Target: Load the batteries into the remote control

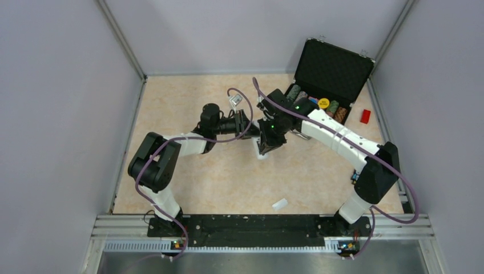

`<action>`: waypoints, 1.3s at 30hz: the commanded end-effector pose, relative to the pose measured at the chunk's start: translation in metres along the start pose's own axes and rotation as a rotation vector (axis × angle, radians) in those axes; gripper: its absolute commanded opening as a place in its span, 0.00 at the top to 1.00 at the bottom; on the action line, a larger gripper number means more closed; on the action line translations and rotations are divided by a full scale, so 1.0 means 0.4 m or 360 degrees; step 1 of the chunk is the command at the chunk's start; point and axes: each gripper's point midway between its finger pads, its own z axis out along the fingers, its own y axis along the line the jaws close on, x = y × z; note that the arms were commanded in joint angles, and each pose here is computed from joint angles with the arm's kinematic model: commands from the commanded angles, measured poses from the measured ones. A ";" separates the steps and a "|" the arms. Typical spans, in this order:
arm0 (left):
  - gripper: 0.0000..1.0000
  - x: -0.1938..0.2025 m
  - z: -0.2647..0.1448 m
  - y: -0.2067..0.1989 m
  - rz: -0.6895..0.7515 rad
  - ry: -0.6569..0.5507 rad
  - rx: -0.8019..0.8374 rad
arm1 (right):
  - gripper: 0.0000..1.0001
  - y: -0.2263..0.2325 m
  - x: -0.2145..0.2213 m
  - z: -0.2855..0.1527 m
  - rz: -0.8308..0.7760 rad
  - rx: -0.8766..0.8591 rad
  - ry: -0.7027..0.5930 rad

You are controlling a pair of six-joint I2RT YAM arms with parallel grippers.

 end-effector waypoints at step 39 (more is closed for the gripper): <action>1.00 -0.043 0.014 -0.049 -0.0014 -0.0012 0.0036 | 0.63 0.029 -0.068 -0.080 0.0137 -0.0055 -0.0205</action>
